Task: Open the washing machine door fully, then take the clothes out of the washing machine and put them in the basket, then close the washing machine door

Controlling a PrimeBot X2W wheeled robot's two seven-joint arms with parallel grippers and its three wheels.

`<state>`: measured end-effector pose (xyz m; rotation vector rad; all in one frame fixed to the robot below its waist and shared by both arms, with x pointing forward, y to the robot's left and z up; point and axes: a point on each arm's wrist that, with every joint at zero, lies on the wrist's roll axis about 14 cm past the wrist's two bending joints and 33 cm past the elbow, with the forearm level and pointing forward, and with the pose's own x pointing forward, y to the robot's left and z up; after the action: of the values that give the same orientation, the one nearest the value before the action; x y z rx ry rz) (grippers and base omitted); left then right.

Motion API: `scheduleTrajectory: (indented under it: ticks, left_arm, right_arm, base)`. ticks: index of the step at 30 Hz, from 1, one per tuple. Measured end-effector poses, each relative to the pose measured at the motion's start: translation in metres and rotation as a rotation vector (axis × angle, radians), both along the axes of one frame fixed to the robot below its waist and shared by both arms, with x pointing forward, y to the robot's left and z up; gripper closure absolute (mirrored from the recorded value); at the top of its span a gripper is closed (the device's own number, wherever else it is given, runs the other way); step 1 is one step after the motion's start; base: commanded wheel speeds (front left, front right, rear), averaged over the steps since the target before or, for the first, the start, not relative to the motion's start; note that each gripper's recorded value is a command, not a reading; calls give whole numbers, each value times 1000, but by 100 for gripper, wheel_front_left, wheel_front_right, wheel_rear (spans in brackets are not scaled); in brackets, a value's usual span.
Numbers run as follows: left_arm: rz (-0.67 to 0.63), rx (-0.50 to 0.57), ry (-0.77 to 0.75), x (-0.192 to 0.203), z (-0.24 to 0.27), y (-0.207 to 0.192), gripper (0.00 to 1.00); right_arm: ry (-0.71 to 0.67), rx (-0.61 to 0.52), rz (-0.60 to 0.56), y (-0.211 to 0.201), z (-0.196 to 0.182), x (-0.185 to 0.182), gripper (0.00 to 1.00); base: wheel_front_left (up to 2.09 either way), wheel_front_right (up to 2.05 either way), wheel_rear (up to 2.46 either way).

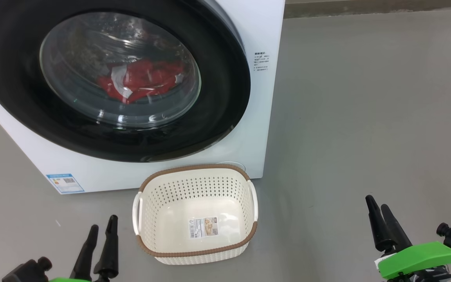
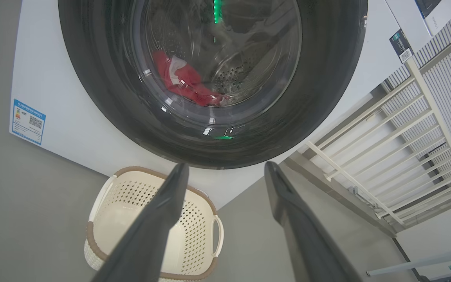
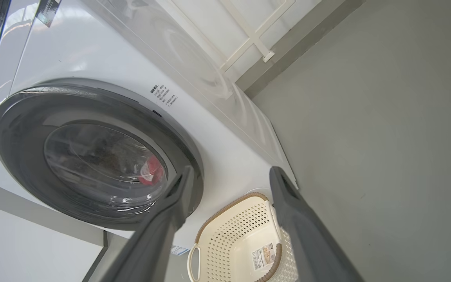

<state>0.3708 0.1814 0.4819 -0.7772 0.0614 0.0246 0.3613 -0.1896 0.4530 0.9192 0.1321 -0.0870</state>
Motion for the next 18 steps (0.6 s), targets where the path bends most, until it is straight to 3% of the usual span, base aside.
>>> scheduleTrajectory:
  ticks: [18]
  left_arm:
    - [-20,219,-46,-2,8,-3,0]
  right_arm:
    - [-36,-184,26,0,6,-4,0]
  base:
    - [0,0,0]
